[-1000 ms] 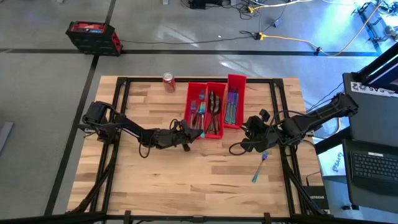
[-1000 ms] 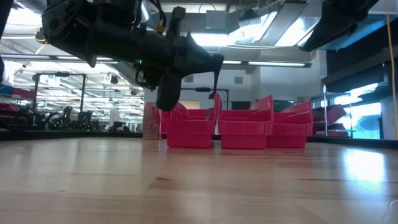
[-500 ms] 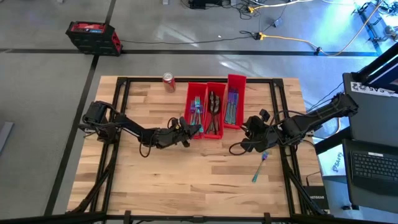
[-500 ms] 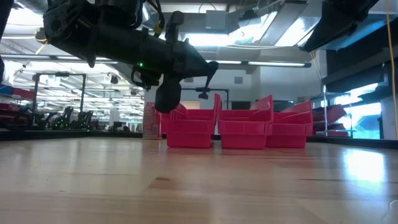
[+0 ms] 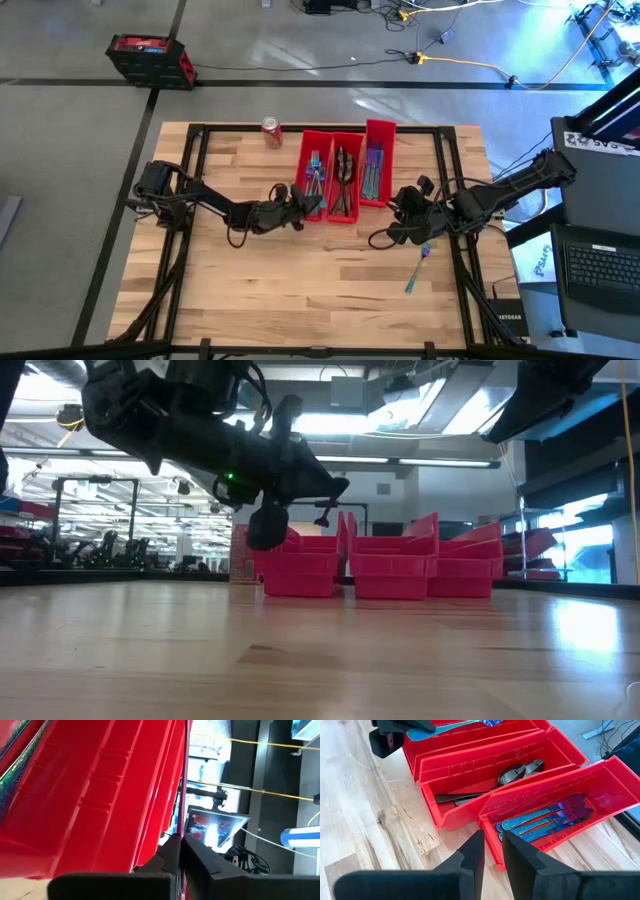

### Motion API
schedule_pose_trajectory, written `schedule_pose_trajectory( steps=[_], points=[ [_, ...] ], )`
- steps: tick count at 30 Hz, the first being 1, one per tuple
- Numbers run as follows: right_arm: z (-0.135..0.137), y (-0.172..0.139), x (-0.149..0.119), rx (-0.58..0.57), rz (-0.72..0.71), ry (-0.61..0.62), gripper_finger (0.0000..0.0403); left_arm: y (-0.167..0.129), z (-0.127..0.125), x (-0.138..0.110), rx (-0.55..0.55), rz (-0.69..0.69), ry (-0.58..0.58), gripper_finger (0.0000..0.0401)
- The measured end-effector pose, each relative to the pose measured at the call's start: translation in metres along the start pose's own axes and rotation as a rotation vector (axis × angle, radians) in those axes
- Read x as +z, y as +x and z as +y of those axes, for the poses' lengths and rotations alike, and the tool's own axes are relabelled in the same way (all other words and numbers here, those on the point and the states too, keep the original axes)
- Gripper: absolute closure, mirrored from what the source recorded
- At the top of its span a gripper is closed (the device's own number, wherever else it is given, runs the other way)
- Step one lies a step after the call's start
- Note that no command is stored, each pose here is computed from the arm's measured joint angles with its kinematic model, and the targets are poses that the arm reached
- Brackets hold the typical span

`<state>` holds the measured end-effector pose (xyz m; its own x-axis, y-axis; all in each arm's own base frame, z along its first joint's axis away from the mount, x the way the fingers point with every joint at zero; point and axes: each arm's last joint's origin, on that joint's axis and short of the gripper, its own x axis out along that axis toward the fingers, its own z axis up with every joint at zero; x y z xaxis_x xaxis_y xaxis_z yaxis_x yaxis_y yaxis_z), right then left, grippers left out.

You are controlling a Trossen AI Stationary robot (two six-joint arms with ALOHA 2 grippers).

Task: Sort silverware
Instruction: Put the purple fork into the left red bin

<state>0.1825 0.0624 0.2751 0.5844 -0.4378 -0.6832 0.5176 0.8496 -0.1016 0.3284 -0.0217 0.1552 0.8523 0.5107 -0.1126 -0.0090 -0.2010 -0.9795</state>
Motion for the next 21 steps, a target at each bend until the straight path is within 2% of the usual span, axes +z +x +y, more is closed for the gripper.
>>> schedule_pose_trajectory(
  steps=[11, 14, 21],
  points=[
    [0.000, 0.000, 0.000, 0.000, 0.000, 0.000, 0.0349, 0.000, -0.007, 0.000, -0.067, -0.030, -0.023, 0.0400],
    [0.000, 0.000, 0.000, 0.000, 0.000, 0.000, 0.0349, -0.002, -0.013, -0.002, -0.132, -0.062, -0.075, 0.0400],
    [0.000, 0.000, 0.000, 0.001, 0.000, 0.001, 0.0349, -0.002, -0.040, -0.010, -0.273, -0.014, -0.038, 0.0400]
  ],
)
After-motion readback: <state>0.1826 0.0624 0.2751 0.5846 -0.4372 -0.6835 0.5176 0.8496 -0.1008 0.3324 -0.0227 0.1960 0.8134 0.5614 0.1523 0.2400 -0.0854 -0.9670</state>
